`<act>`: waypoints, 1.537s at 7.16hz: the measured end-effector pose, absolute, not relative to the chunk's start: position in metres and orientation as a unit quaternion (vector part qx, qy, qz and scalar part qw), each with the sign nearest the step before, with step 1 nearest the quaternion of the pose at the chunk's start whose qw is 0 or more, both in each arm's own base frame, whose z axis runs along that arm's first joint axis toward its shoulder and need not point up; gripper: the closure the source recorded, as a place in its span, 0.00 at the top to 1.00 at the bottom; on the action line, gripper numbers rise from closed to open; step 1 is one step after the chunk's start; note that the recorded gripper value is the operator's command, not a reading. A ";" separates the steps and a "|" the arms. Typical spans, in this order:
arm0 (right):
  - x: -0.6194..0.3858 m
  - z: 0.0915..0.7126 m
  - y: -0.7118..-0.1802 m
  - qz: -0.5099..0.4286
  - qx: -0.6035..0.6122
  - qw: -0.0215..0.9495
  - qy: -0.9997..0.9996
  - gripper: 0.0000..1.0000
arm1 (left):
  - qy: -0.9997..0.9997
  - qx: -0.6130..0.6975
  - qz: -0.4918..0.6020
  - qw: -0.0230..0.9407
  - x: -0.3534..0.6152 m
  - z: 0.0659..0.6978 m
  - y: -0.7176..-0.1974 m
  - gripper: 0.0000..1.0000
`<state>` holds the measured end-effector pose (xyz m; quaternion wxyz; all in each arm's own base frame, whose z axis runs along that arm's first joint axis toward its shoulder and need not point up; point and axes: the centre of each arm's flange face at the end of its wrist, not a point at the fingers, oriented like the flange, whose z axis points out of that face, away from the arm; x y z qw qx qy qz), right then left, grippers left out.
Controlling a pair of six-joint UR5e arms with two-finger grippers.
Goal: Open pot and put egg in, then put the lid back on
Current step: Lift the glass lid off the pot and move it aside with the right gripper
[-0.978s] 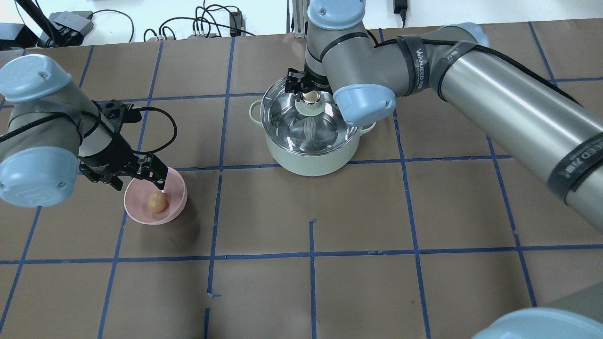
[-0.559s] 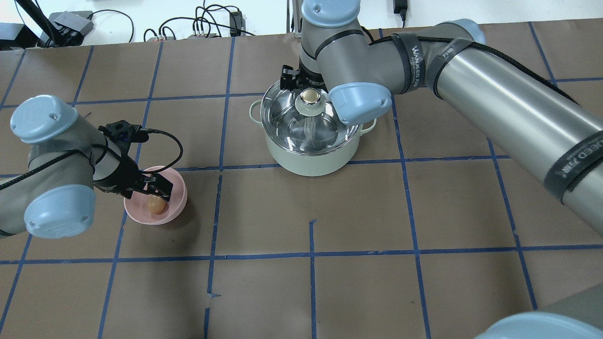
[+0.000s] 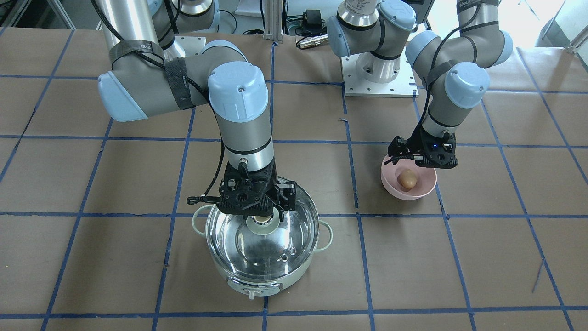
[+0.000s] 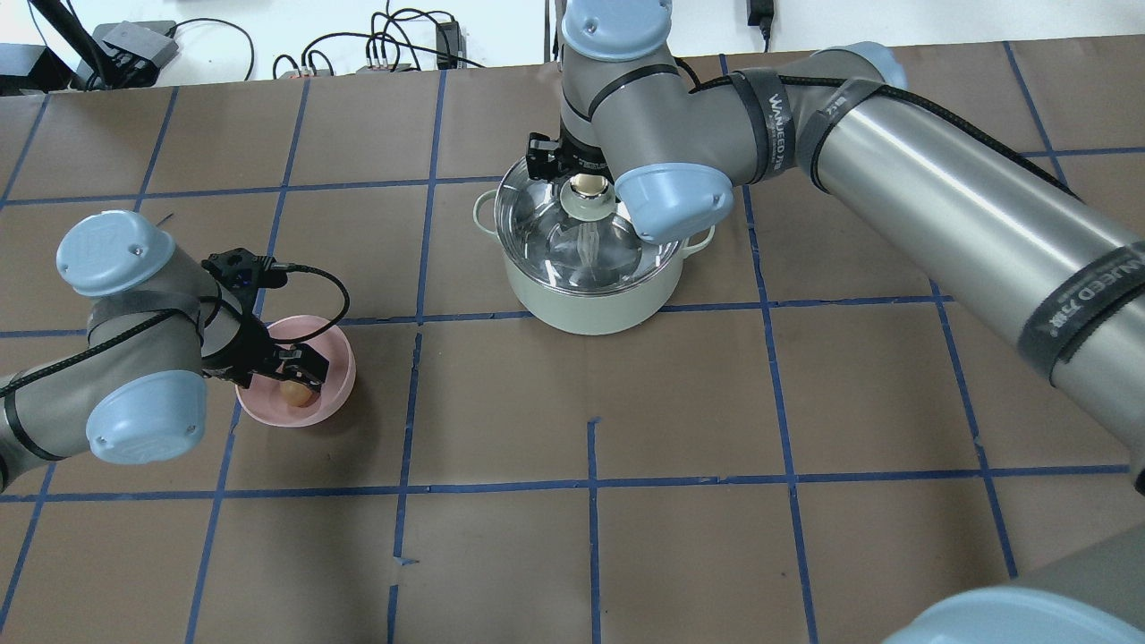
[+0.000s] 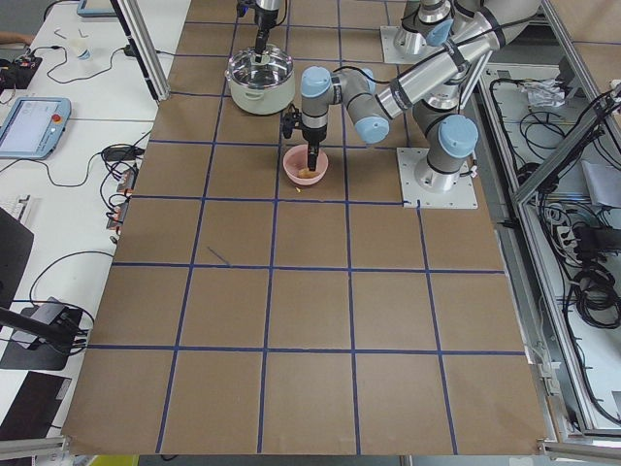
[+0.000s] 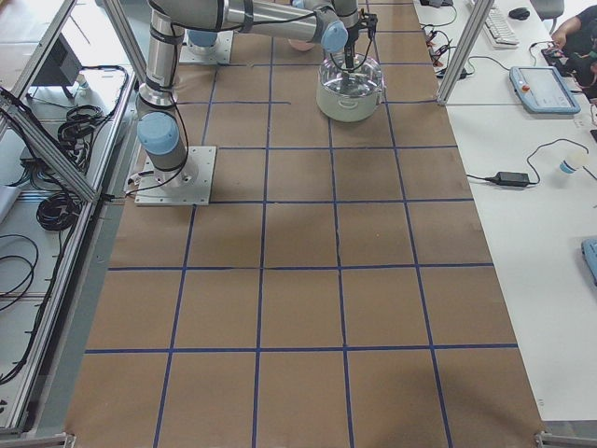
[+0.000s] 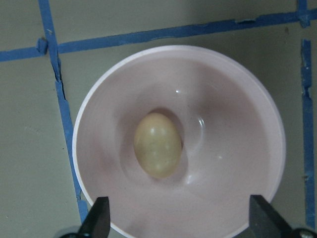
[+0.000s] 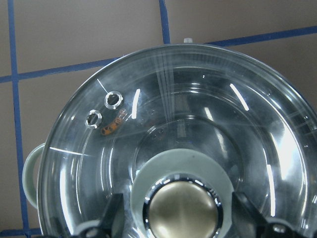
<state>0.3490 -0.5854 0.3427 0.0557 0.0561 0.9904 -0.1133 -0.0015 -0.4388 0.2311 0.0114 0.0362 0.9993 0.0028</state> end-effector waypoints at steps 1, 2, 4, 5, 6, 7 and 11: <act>0.349 0.343 -0.585 -0.113 0.053 0.055 0.991 0.43 | 0.999 0.034 0.001 0.009 -0.001 0.227 -0.440 0.96; 0.349 0.344 -0.585 -0.114 0.050 0.054 0.991 0.40 | 0.999 0.032 0.000 0.007 -0.002 0.225 -0.441 0.96; 0.347 0.347 -0.585 -0.116 0.047 0.052 0.991 0.39 | 1.000 0.030 0.002 0.004 -0.001 0.221 -0.443 0.95; 0.344 0.357 -0.583 -0.121 0.044 0.051 0.990 0.39 | 1.000 0.026 0.004 0.003 -0.001 0.219 -0.443 0.95; 0.336 0.376 -0.578 -0.128 0.039 0.051 0.990 0.39 | 1.000 0.017 0.005 0.003 -0.001 0.218 -0.444 0.95; 0.321 0.399 -0.571 -0.131 0.035 0.049 0.990 0.39 | 1.000 0.009 0.005 -0.001 -0.001 0.217 -0.444 0.95; 0.201 0.472 -0.540 -0.106 0.023 0.021 0.994 0.40 | 1.000 0.005 0.003 -0.017 -0.003 0.207 -0.448 0.93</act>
